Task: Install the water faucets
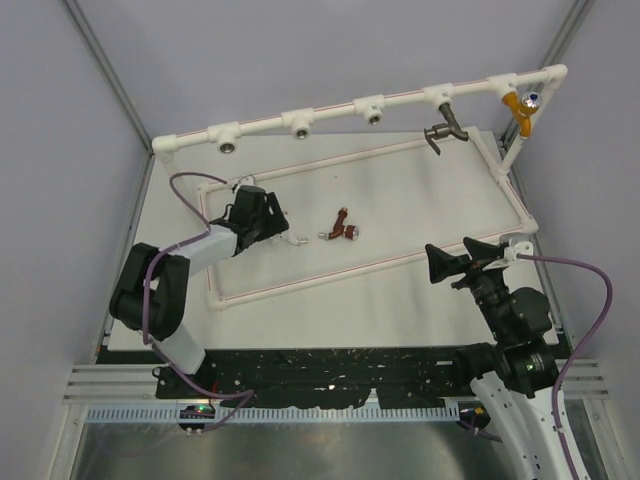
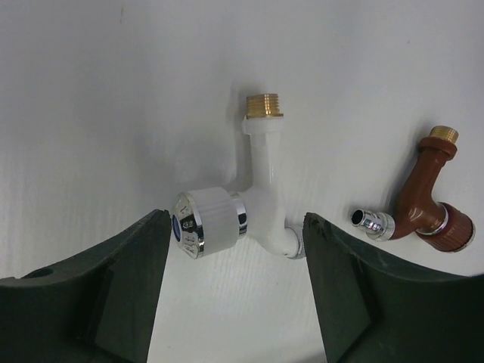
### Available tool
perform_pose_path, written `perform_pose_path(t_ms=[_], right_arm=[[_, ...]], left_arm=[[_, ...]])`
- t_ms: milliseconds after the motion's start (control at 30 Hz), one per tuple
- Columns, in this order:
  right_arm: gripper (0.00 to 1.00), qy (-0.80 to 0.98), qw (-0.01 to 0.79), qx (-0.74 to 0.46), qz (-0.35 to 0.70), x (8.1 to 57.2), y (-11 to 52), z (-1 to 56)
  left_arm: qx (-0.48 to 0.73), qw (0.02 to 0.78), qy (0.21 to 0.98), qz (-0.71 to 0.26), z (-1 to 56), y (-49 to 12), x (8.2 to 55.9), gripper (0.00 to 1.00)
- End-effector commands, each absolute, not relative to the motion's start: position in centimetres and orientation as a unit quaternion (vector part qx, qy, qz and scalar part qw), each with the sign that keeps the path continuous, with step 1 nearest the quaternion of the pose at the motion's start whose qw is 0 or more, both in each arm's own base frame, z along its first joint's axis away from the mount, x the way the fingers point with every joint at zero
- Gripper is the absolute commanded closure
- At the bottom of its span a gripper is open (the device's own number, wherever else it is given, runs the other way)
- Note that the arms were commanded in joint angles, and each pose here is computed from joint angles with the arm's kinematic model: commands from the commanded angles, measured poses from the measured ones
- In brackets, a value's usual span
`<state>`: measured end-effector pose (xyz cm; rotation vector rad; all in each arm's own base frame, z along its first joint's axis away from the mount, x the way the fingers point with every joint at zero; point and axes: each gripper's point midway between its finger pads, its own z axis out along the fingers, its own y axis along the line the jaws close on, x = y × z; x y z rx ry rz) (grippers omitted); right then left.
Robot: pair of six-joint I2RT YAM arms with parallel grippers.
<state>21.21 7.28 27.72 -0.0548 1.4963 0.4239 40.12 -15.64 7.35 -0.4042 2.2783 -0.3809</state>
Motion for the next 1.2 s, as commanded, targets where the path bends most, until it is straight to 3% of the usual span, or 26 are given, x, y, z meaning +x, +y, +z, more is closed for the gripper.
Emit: perform_pose_path(t_ms=[0,67,133,200,267,333,500,767,1000,1167], right_arm=[[0.04,0.673,0.712,-0.025,0.198,21.4,7.5,28.1],[0.04,0.676,0.709,-0.025,0.198,21.5,7.6,27.8],[0.04,0.677,0.708,-0.026,0.199,21.6,7.7,27.8],[0.04,0.68,0.706,-0.026,0.198,21.7,7.7,27.7],[0.04,0.681,0.704,-0.026,0.198,21.7,7.7,27.6],[0.04,0.683,0.702,-0.028,0.199,21.8,7.8,27.5],[0.04,0.686,0.699,-0.03,0.199,21.9,7.9,27.4],[0.04,0.694,0.691,-0.031,0.2,22.1,8.1,27.0],[0.04,0.702,0.682,-0.037,0.199,22.4,8.3,26.6],[0.03,0.704,0.68,-0.04,0.201,22.5,8.4,26.5]], left_arm=[[-0.164,0.35,0.902,-0.19,6.6,-17.1,39.6,0.28],[-0.16,0.34,0.906,-0.197,5.9,-17.5,38.9,0.29],[-0.153,0.326,0.91,-0.208,5.4,-17.9,38.1,0.39],[-0.151,0.314,0.912,-0.216,5.0,-18.2,37.2,0.4],[-0.146,0.309,0.913,-0.221,4.8,-18.5,36.2,0.5],[-0.136,0.315,0.909,-0.236,5.4,-19.2,35.2,0.54],[-0.106,0.316,0.908,-0.255,6.2,-20.4,31.5,0.54],[-0.062,0.241,0.926,-0.284,3.5,-22.6,24.0,0.53],[0.024,0.318,0.897,-0.307,8.6,-25.1,24.3,0.52],[0.022,0.353,0.879,-0.32,10.6,-25.3,24.8,0.5]])
